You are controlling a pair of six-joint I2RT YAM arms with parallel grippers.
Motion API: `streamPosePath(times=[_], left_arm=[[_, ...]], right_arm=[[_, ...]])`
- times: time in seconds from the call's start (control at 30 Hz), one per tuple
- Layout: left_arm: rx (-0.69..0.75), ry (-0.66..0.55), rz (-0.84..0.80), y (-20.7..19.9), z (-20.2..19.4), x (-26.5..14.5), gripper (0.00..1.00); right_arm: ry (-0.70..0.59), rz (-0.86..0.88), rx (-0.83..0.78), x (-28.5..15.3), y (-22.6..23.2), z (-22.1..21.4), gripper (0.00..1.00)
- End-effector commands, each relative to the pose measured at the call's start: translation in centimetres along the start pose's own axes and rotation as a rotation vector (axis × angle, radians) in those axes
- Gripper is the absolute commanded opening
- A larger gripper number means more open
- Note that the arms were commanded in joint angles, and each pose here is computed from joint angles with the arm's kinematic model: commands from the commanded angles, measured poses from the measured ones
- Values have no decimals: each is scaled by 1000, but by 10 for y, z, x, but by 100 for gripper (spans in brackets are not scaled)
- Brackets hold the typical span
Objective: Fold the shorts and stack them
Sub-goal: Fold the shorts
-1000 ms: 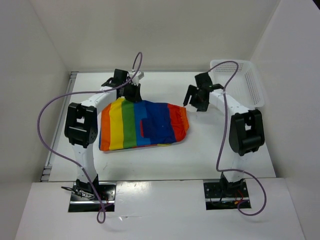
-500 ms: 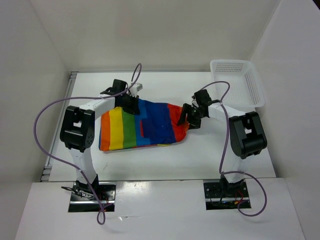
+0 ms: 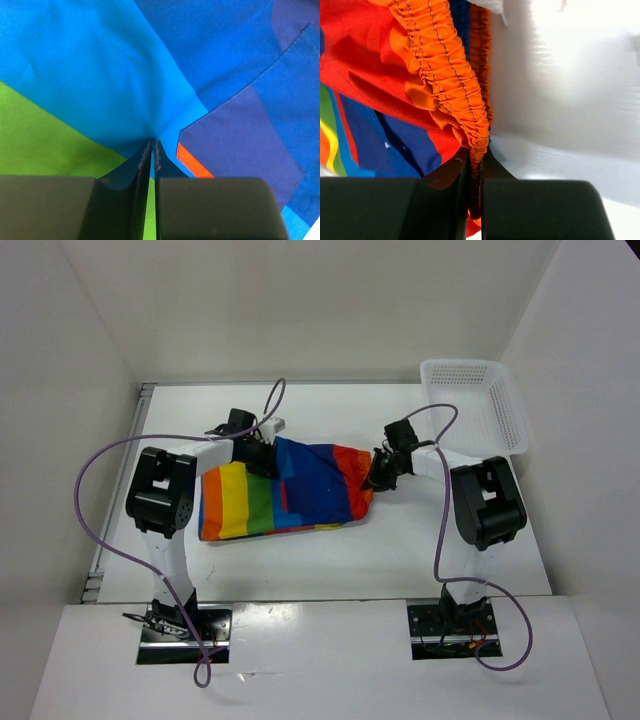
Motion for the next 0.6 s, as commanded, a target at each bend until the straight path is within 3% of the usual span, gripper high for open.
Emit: streamPosePath(times=[0.0, 0.27, 0.4, 0.57], left_arm=[[12, -22, 9, 7, 6, 6, 12], [22, -39, -50, -4, 19, -5, 15], [34, -62, -39, -15, 29, -29, 19], [-16, -60, 9, 3, 21, -41, 19]], right_arm=[[-149, -128, -14, -15, 3, 19, 0], [-306, -393, 5, -64, -2, 33, 0], [-405, -447, -13, -101, 8, 44, 0], [-450, -460, -72, -133, 29, 49, 0]])
Point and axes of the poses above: each gripper's point midway between its finger pads, its own x axis out along the fingers, its own y axis along the line the jaws close on, z = x × y, the point moved 9 cm from there along -x, back along the fingers, and after that the axes turned 3 degrees about -x, right-handed, at the moved point
